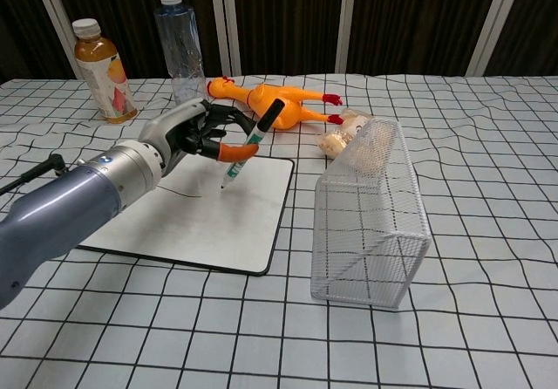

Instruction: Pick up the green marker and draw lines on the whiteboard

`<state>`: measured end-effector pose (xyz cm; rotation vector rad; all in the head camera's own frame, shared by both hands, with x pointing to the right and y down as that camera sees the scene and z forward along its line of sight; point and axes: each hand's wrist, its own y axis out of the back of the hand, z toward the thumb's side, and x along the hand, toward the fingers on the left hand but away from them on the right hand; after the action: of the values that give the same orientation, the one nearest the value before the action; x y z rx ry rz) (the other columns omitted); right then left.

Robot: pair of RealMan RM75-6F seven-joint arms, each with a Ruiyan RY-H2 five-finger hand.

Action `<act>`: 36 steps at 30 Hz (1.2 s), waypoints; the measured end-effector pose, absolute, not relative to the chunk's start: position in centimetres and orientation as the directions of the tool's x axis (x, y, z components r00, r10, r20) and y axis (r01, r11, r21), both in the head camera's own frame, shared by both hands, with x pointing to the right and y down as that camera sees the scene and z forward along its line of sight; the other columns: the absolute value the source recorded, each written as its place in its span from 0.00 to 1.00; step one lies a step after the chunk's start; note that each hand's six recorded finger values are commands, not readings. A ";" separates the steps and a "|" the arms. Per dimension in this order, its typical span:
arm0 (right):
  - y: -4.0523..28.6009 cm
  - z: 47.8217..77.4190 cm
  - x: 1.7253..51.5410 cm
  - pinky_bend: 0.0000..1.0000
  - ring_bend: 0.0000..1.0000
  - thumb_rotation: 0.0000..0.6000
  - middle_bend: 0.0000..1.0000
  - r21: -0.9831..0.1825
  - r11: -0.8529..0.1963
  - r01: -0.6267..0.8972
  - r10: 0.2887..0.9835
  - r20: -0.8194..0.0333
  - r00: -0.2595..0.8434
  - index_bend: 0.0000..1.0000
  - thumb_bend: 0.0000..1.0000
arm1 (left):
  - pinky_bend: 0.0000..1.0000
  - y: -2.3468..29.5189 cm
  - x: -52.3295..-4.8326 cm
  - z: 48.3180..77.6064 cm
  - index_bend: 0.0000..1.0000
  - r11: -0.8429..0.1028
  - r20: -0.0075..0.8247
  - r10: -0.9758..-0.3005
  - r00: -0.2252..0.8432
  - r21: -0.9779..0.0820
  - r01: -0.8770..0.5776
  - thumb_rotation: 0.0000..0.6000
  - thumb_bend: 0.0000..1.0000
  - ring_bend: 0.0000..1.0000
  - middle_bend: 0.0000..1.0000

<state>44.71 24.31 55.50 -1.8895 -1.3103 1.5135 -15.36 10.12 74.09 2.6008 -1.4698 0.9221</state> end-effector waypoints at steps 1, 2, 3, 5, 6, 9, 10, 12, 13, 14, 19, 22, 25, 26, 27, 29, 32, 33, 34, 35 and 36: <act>24.3 55.5 44.7 0.00 0.00 1.00 0.00 -0.764 -0.489 0.421 0.838 -0.546 -0.018 0.00 0.27 | 0.03 10.1 -15.3 74.2 0.71 -0.559 0.498 -0.777 0.384 -0.266 -0.786 1.00 0.55 0.02 0.21; 24.3 55.5 44.7 0.00 0.00 1.00 0.00 -0.764 -0.489 0.421 0.838 -0.546 -0.018 0.00 0.27 | 0.03 10.2 -15.3 74.2 0.71 -0.559 0.499 -0.777 0.384 -0.266 -0.785 1.00 0.55 0.02 0.21; 24.3 55.5 44.7 0.00 0.00 1.00 0.00 -0.764 -0.488 0.421 0.838 -0.545 -0.019 0.00 0.27 | 0.03 10.2 -15.2 74.3 0.71 -0.560 0.500 -0.776 0.384 -0.266 -0.785 1.00 0.55 0.02 0.21; 24.3 55.5 44.7 0.00 0.00 1.00 0.00 -0.764 -0.488 0.421 0.838 -0.545 -0.019 0.00 0.27 | 0.03 10.2 -15.2 74.4 0.71 -0.559 0.503 -0.776 0.382 -0.267 -0.785 1.00 0.55 0.02 0.21; 24.3 55.5 44.7 0.00 0.00 1.00 0.00 -0.765 -0.488 0.421 0.838 -0.545 -0.019 0.00 0.27 | 0.03 10.2 -15.2 74.5 0.71 -0.559 0.505 -0.775 0.380 -0.267 -0.785 1.00 0.55 0.02 0.21; 24.3 55.5 44.7 0.00 0.00 1.00 0.00 -0.764 -0.488 0.422 0.838 -0.546 -0.020 0.00 0.27 | 0.03 10.3 -15.3 74.7 0.71 -0.561 0.511 -0.773 0.377 -0.272 -0.782 1.00 0.55 0.02 0.21; 24.3 55.5 44.7 0.00 0.00 1.00 0.00 -0.764 -0.488 0.422 0.838 -0.546 -0.020 0.00 0.27 | 0.03 10.3 -15.4 74.8 0.71 -0.563 0.513 -0.772 0.376 -0.275 -0.780 1.00 0.55 0.02 0.21; 24.3 55.5 44.7 0.00 0.00 1.00 0.00 -0.765 -0.488 0.421 0.838 -0.545 -0.019 0.00 0.27 | 0.03 10.3 -15.6 74.9 0.71 -0.563 0.518 -0.770 0.372 -0.278 -0.779 1.00 0.55 0.02 0.21; 24.3 55.5 44.7 0.00 0.00 1.00 0.00 -0.765 -0.488 0.421 0.838 -0.545 -0.019 0.00 0.27 | 0.03 10.3 -15.8 74.9 0.71 -0.562 0.520 -0.770 0.369 -0.279 -0.779 1.00 0.55 0.02 0.21; 24.3 55.5 44.7 0.00 0.00 1.00 0.00 -0.764 -0.488 0.421 0.838 -0.545 -0.018 0.00 0.27 | 0.03 10.4 -15.9 75.0 0.71 -0.561 0.522 -0.770 0.367 -0.281 -0.779 1.00 0.55 0.02 0.21; 24.3 55.4 44.7 0.00 0.00 1.00 0.00 -0.766 -0.487 0.419 0.839 -0.543 -0.017 0.00 0.27 | 0.03 10.7 -16.5 75.2 0.71 -0.563 0.533 -0.766 0.359 -0.289 -0.774 1.00 0.55 0.02 0.21; 24.3 55.4 44.7 0.00 0.00 1.00 0.00 -0.767 -0.486 0.418 0.840 -0.542 -0.018 0.00 0.27 | 0.03 11.1 -17.0 75.3 0.71 -0.568 0.542 -0.762 0.356 -0.292 -0.770 1.00 0.55 0.02 0.21; 24.3 55.4 44.7 0.00 0.00 1.00 0.00 -0.768 -0.486 0.417 0.840 -0.542 -0.019 0.00 0.27 | 0.03 11.6 -17.6 75.4 0.71 -0.571 0.550 -0.757 0.353 -0.293 -0.767 1.00 0.55 0.02 0.21; 24.3 55.4 44.7 0.00 0.00 1.00 0.00 -0.769 -0.486 0.416 0.841 -0.541 -0.019 0.00 0.27 | 0.03 11.7 -17.8 75.4 0.71 -0.571 0.553 -0.755 0.352 -0.293 -0.767 1.00 0.55 0.02 0.21; 24.3 55.3 44.7 0.00 0.00 1.00 0.00 -0.770 -0.485 0.415 0.841 -0.541 -0.020 0.00 0.27 | 0.03 11.9 -18.0 75.4 0.71 -0.571 0.555 -0.754 0.350 -0.292 -0.767 1.00 0.55 0.02 0.21; 24.4 55.3 44.7 0.00 0.00 1.00 0.00 -0.771 -0.484 0.414 0.842 -0.540 -0.021 0.00 0.27 | 0.03 12.3 -18.5 75.3 0.71 -0.571 0.560 -0.752 0.347 -0.292 -0.767 1.00 0.55 0.02 0.21; 24.4 55.3 44.7 0.00 0.00 1.00 0.00 -0.773 -0.482 0.413 0.843 -0.538 -0.022 0.00 0.27 | 0.03 12.8 -19.4 75.1 0.71 -0.569 0.565 -0.752 0.340 -0.295 -0.768 1.00 0.56 0.02 0.21; 24.3 55.3 44.7 0.00 0.00 1.00 0.00 -0.773 -0.481 0.413 0.843 -0.537 -0.023 0.00 0.27 | 0.03 13.0 -19.8 75.1 0.71 -0.568 0.567 -0.752 0.336 -0.297 -0.768 1.00 0.56 0.02 0.21; 24.3 55.3 44.7 0.00 0.00 1.00 0.00 -0.774 -0.481 0.412 0.843 -0.537 -0.023 0.00 0.27 | 0.03 13.4 -20.3 75.0 0.71 -0.566 0.572 -0.751 0.331 -0.298 -0.769 1.00 0.56 0.02 0.21; 24.3 55.3 44.7 0.00 0.00 1.00 0.00 -0.774 -0.481 0.412 0.843 -0.537 -0.024 0.00 0.27 | 0.03 13.7 -20.8 75.0 0.71 -0.564 0.576 -0.750 0.326 -0.299 -0.770 1.00 0.56 0.02 0.21; 24.3 55.3 44.7 0.00 0.00 1.00 0.00 -0.774 -0.481 0.411 0.844 -0.536 -0.024 0.00 0.27 | 0.03 14.0 -21.2 75.0 0.71 -0.563 0.581 -0.748 0.321 -0.300 -0.770 1.00 0.56 0.02 0.21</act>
<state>44.74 24.31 55.29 -1.8713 -1.3104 1.5113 -21.23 14.01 74.98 2.5270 -1.4535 1.0837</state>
